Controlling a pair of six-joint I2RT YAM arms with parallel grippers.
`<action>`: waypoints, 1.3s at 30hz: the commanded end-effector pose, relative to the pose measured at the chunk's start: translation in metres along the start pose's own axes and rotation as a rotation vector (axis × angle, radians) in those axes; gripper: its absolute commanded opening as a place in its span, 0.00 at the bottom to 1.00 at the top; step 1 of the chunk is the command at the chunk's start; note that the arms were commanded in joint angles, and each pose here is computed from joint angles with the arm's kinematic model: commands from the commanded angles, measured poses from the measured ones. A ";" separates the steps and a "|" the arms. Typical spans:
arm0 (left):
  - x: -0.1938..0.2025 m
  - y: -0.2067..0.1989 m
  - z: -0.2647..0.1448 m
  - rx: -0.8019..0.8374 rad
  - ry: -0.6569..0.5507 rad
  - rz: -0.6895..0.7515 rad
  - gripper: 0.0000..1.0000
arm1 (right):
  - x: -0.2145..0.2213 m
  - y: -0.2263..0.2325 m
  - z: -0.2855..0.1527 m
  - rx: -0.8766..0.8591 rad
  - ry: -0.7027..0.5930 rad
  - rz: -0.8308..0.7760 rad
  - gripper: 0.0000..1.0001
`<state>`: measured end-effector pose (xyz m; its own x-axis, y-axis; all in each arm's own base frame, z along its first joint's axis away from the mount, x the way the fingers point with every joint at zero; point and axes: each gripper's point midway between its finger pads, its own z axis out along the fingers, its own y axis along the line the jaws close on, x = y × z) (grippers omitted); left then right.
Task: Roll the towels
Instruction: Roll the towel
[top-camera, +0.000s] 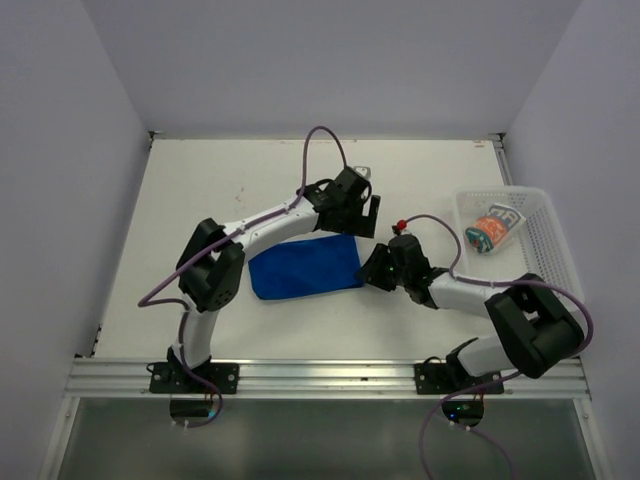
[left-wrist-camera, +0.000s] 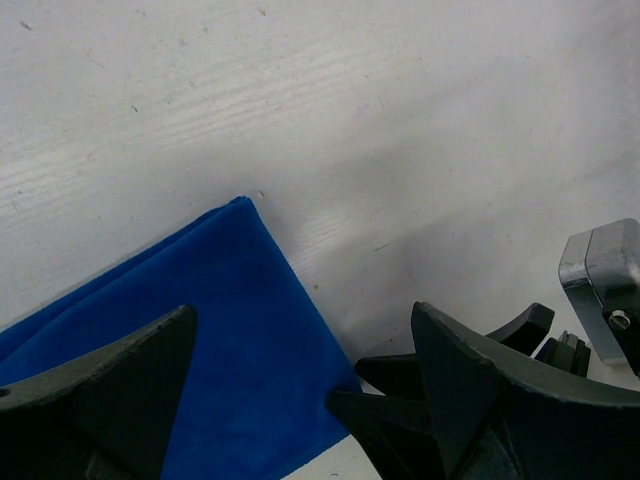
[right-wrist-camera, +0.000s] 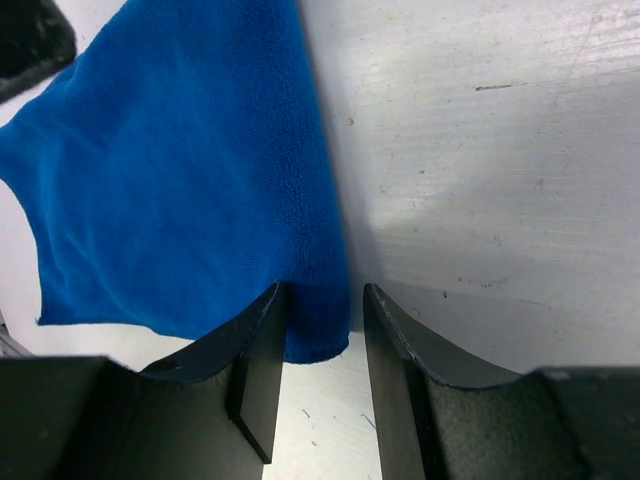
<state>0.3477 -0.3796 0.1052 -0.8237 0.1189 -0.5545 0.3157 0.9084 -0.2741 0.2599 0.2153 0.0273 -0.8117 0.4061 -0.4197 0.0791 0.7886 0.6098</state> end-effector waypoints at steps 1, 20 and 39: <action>0.003 -0.006 0.002 0.035 0.022 -0.041 0.90 | -0.005 0.007 0.005 -0.040 -0.036 0.023 0.39; 0.012 0.020 0.043 -0.119 0.082 -0.098 0.70 | 0.021 -0.016 0.021 -0.020 0.014 0.023 0.21; 0.035 0.066 0.068 -0.326 0.110 -0.047 0.56 | 0.031 -0.026 0.024 -0.007 0.032 -0.022 0.18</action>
<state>0.3689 -0.3508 0.0265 -0.8813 0.1012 -0.4616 0.1415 0.9885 -0.0535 0.2691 0.2352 0.0169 -0.7863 0.4380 -0.4358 0.0168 0.7202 0.6935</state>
